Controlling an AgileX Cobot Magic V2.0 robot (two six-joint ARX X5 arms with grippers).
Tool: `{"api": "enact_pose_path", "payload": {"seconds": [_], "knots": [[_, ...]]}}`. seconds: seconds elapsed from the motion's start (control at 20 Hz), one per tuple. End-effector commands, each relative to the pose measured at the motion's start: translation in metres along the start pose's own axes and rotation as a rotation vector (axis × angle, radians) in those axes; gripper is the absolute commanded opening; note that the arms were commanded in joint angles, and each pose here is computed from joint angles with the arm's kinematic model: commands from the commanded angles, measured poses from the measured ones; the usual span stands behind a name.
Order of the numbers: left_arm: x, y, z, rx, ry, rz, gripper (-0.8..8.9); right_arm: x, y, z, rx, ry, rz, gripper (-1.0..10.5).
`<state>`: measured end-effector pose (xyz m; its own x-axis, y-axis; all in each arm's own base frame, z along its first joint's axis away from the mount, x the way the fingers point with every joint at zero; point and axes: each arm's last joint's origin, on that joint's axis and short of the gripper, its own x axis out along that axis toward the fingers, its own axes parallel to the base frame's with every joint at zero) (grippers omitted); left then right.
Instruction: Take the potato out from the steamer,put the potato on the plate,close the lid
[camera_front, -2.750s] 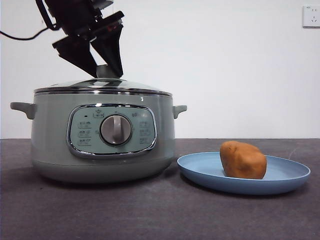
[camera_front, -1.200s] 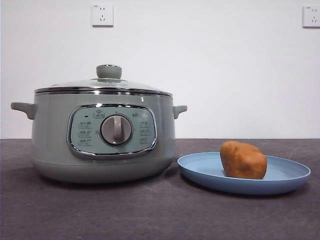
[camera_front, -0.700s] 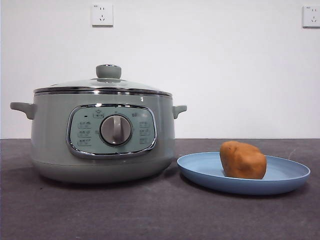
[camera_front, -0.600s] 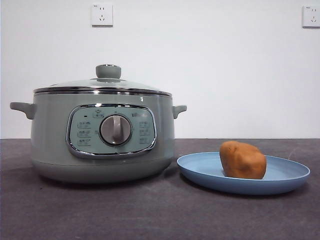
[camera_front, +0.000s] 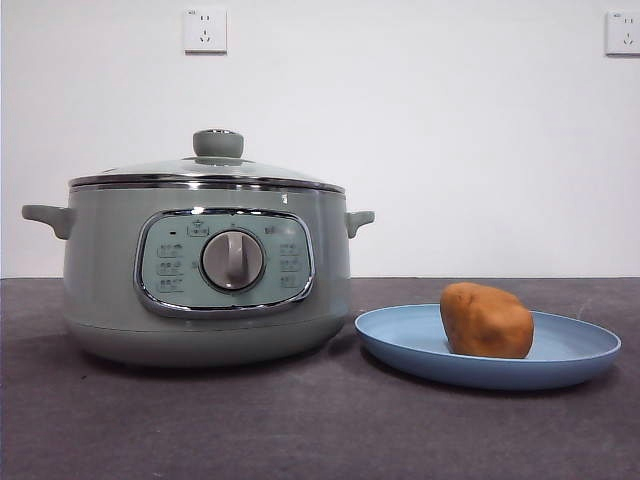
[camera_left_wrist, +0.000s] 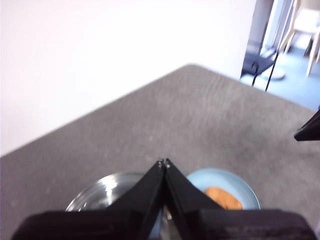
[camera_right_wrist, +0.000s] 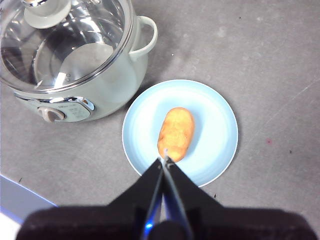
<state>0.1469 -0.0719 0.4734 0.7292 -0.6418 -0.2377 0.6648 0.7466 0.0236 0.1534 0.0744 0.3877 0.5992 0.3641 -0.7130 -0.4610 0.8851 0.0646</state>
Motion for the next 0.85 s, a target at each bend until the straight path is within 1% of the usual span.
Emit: {"api": "enact_pose_path", "payload": {"seconds": [0.05,0.15,0.3,0.35,0.45,0.55,0.6,0.75,0.85], "knots": [[0.018,0.0,-0.051,-0.022,-0.045,-0.004,-0.03,0.001,0.0,0.0,0.011,0.001,-0.002,0.0],[0.022,-0.001,-0.096,-0.059,-0.105,0.013,-0.03,0.001,0.0,0.0,0.011,0.002,-0.002,0.0],[0.018,0.0,-0.161,-0.152,-0.183,0.07,-0.03,0.001,0.0,0.0,0.011,0.002,-0.002,0.0],[0.016,0.001,-0.18,-0.186,-0.203,0.11,-0.03,0.001,0.0,0.0,0.011,0.002,-0.002,0.0],[0.01,0.001,-0.217,-0.27,-0.23,0.227,-0.03,0.001,0.0,0.0,0.011,0.002,-0.002,0.0],[0.006,0.002,-0.246,-0.343,-0.241,0.335,-0.03,0.001,0.0,0.0,0.011,0.002,-0.002,0.0],[0.005,0.002,-0.258,-0.361,-0.245,0.365,-0.03,0.001,0.0,0.0,0.011,0.002,-0.002,0.0],[0.004,0.002,-0.286,-0.378,-0.235,0.4,-0.03,0.001,0.0,0.0,0.011,0.002,-0.002,0.0],[0.006,0.002,-0.3,-0.387,-0.216,0.411,-0.03,0.001,0.0,0.0,0.011,0.002,-0.002,0.0]]}}
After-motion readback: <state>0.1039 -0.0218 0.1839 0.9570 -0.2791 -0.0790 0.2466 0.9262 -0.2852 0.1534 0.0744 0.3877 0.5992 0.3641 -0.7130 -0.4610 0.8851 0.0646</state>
